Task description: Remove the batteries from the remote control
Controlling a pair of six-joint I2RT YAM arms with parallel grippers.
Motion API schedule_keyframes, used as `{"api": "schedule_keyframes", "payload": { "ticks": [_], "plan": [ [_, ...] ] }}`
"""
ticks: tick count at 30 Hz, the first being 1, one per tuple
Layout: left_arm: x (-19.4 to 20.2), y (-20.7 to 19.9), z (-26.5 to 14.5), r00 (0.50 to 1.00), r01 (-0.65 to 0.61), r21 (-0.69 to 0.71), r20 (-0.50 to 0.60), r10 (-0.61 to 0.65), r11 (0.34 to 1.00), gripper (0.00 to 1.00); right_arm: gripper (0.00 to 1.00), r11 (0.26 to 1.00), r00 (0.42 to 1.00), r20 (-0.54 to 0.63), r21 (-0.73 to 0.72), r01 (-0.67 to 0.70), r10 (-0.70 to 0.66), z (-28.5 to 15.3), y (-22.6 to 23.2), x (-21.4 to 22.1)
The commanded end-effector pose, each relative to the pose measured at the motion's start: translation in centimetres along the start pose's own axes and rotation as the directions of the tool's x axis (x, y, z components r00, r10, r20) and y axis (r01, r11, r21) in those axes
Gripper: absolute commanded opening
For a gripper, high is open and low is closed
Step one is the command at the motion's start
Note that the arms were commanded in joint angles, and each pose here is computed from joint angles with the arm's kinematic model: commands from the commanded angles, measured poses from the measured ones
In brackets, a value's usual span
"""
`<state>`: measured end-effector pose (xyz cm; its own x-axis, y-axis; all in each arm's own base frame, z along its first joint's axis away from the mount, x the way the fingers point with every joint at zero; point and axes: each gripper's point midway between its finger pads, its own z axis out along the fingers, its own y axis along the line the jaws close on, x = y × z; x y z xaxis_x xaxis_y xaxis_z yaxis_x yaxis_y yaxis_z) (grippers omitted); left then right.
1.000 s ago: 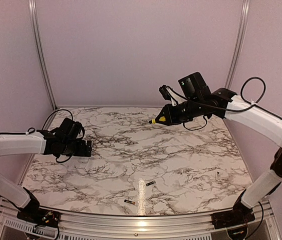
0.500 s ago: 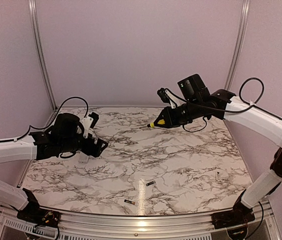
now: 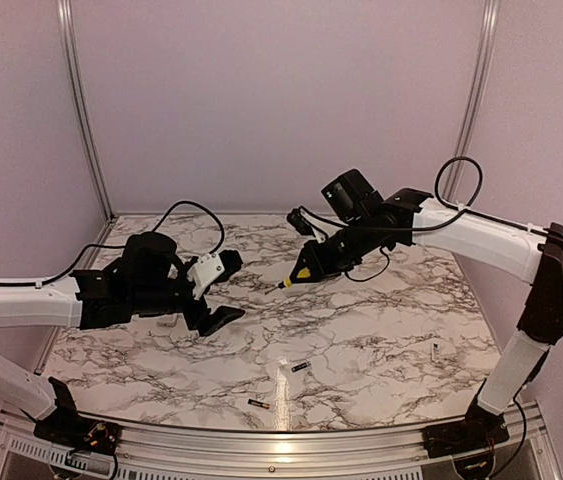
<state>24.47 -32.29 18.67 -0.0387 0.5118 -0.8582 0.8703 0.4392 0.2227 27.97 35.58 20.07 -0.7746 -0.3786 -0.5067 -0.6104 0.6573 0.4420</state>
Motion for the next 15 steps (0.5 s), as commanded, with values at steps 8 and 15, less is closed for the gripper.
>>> {"api": "schedule_keyframes", "payload": {
  "ticks": [8,15],
  "plan": [
    [-3.2,-2.1,2.5,0.969,-0.24,0.129,0.097,0.228,0.962,0.61,0.0,0.975,0.995,-0.001,-0.2,0.096,-0.098,0.0,5.9,-1.0],
    [-3.9,-2.2,4.1,0.964,-0.255,0.133,0.117,0.24,0.958,0.57,0.0,0.967,0.995,-0.012,-0.238,0.094,-0.099,0.5,6.6,-0.9]
  ]
}}
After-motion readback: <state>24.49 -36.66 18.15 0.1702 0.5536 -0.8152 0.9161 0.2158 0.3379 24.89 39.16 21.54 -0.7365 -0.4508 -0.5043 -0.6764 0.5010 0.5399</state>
